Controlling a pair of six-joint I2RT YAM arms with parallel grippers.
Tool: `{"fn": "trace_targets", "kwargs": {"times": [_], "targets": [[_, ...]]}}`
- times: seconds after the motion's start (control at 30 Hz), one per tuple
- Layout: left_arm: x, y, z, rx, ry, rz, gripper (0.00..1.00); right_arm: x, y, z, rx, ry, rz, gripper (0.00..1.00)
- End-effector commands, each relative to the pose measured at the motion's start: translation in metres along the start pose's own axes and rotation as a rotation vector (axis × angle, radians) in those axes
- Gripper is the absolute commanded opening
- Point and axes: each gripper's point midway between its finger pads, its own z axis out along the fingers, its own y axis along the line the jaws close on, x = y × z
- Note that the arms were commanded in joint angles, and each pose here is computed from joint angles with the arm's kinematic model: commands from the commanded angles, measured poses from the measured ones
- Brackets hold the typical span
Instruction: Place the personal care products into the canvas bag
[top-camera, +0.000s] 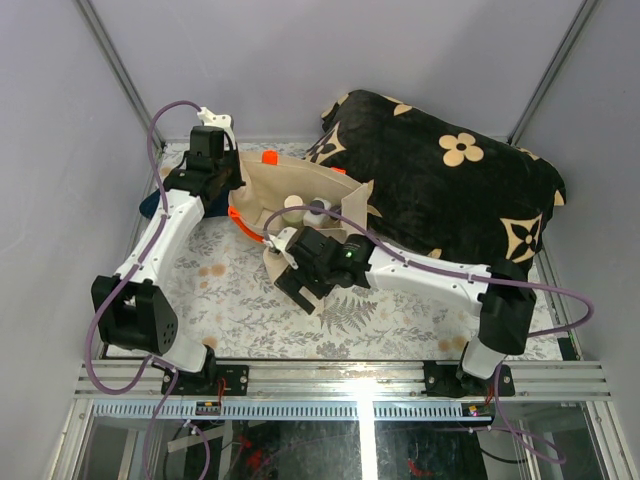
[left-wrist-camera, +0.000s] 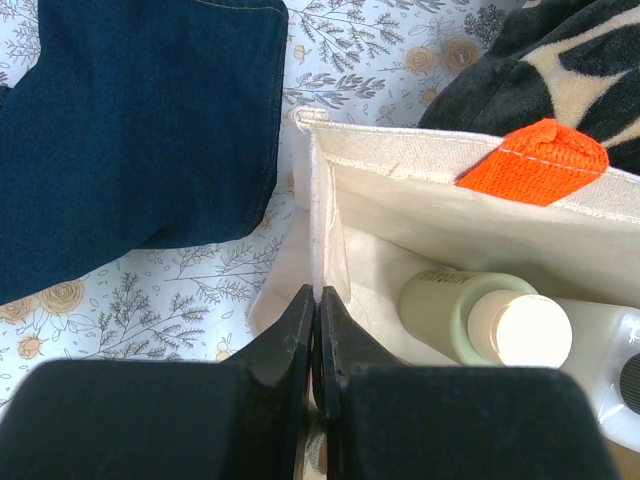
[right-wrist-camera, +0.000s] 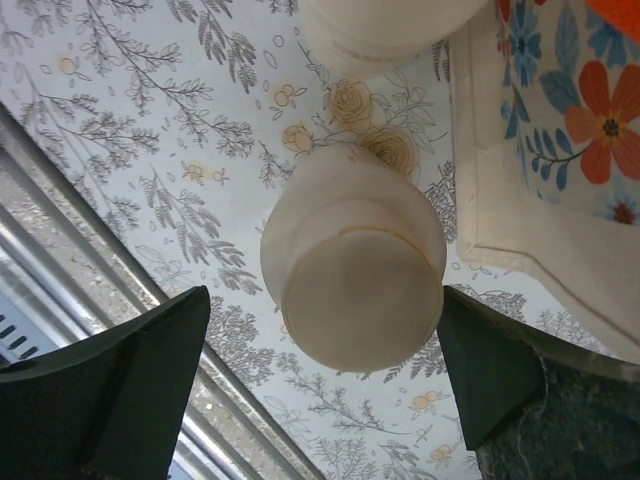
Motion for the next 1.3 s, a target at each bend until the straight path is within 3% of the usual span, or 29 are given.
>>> {"fn": "trace_targets", "kwargs": {"times": [0.0, 0.4, 0.77, 0.9, 1.1, 1.27], "targets": [[-0.007, 0.000, -0.003, 0.000, -0.041, 0.002, 0.00, -0.021, 0.010, 0.013, -0.037, -0.045, -0.038, 1.00], [-0.006, -0.001, -0.006, 0.008, -0.043, 0.000, 0.00, 0.003, 0.006, 0.046, -0.003, 0.068, -0.055, 0.99], [-0.005, -0.001, -0.003, 0.006, -0.039, -0.002, 0.00, 0.007, 0.001, 0.052, 0.023, 0.081, -0.053, 0.95], [-0.005, 0.000, -0.003, 0.006, -0.039, -0.002, 0.00, 0.007, 0.000, 0.055, 0.032, 0.084, -0.054, 0.81], [-0.005, 0.000, -0.003, 0.005, -0.040, -0.004, 0.00, 0.004, -0.005, 0.044, 0.055, 0.078, -0.061, 0.38], [-0.006, 0.000, -0.004, 0.004, -0.041, -0.002, 0.00, 0.004, -0.013, 0.026, 0.091, 0.055, -0.057, 0.25]]}}
